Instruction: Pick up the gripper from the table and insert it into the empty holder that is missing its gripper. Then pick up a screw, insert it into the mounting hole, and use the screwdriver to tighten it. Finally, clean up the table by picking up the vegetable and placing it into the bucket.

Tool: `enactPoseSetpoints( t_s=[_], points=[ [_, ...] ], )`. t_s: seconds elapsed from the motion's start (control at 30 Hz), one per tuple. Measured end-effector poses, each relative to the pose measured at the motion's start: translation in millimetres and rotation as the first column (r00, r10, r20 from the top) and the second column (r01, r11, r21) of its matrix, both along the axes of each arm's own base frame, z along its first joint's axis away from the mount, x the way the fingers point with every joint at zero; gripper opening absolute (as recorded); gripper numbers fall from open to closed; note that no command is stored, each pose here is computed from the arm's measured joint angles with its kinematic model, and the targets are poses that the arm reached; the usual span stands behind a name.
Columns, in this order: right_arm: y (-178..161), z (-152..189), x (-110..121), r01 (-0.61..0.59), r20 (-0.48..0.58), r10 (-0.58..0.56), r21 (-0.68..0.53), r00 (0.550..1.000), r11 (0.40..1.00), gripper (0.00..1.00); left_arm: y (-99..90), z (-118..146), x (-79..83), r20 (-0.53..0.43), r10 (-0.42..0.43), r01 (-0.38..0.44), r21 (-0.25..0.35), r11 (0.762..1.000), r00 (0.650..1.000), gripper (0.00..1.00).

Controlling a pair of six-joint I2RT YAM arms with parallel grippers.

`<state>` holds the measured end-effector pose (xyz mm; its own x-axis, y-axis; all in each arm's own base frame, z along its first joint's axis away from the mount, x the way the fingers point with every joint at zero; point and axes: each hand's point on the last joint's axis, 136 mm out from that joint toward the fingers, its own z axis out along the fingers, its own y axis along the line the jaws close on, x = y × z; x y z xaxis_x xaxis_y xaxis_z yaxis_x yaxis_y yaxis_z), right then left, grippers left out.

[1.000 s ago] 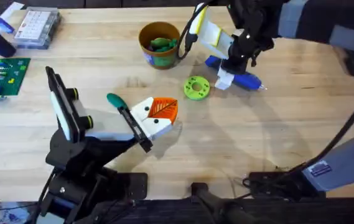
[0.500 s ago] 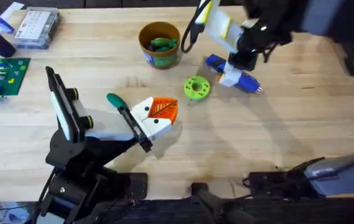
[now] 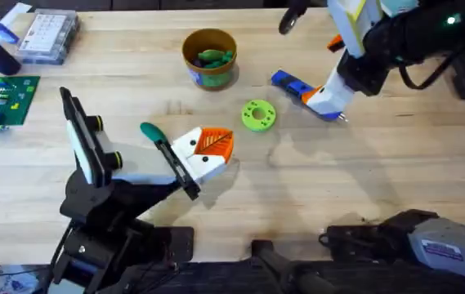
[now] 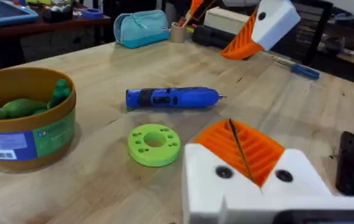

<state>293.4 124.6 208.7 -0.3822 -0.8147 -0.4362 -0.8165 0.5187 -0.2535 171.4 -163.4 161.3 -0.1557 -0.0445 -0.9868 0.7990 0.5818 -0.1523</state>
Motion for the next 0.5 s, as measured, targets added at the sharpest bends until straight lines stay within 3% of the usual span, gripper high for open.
enactPoseSetpoints(
  t_s=[0.5],
  points=[
    [9.6, -16.2, -4.3, -0.017, -0.087, 0.020, 0.031, 0.996, 0.999, 0.988, 0.0, 0.0, -0.1, 0.000, 0.000, 0.000, 0.000, 1.000, 1.000, 0.011]
  ],
)
